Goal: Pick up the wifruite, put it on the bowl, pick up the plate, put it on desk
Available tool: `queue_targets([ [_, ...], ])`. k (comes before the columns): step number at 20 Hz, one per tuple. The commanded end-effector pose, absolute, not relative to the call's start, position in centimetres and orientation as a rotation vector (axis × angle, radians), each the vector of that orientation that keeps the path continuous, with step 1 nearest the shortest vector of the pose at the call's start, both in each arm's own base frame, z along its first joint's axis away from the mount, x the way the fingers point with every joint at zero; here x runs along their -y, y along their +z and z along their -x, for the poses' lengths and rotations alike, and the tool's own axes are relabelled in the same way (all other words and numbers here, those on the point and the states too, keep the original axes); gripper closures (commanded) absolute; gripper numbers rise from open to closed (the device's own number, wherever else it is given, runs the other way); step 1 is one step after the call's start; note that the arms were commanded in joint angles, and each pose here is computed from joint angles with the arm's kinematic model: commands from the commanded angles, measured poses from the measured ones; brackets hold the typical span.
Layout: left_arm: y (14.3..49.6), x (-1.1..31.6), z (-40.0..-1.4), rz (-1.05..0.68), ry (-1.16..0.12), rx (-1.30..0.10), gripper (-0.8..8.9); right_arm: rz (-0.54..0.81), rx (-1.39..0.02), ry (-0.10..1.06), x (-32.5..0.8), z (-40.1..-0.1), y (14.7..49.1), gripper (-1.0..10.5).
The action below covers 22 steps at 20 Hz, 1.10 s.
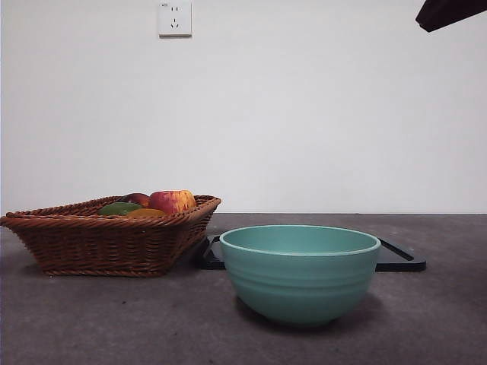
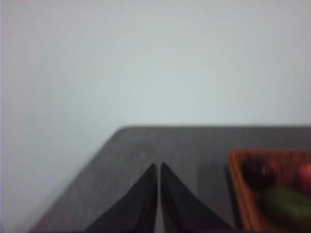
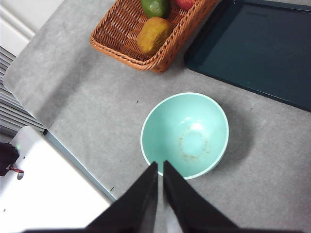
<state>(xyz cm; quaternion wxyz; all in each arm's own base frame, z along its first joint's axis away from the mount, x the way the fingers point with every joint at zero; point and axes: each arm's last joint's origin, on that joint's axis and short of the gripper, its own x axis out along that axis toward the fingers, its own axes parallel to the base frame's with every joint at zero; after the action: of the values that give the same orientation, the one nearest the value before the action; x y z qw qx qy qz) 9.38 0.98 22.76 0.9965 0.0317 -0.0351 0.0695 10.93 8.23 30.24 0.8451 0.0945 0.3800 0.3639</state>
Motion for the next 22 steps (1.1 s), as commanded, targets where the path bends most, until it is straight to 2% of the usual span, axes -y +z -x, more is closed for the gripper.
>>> queue_targets([
  [1, 20.3, -1.0, -9.6, -0.064, 0.141, 0.024, 8.05, -0.189, -0.781, 0.781, -8.4, -11.0, 30.6, 9.4],
  [5, 17.4, -1.0, -9.6, -0.058, 0.139, -0.038, 8.05, -0.189, -0.781, 0.781, -8.4, -11.0, 30.6, 9.4],
  [11, 15.4, -1.0, -9.6, -0.057, 0.135, -0.135, 8.05, -0.189, -0.781, 0.781, -8.4, -11.0, 30.6, 9.4],
  [13, 14.9, -1.0, -9.5, -0.055, 0.134, -0.187, 8.05, -0.189, -0.781, 0.781, -8.4, -11.0, 30.6, 9.4],
  [22, 14.9, -1.0, -9.5, -0.055, 0.133, -0.182, 8.05, -0.189, -0.781, 0.781, -8.4, -11.0, 30.6, 9.4],
])
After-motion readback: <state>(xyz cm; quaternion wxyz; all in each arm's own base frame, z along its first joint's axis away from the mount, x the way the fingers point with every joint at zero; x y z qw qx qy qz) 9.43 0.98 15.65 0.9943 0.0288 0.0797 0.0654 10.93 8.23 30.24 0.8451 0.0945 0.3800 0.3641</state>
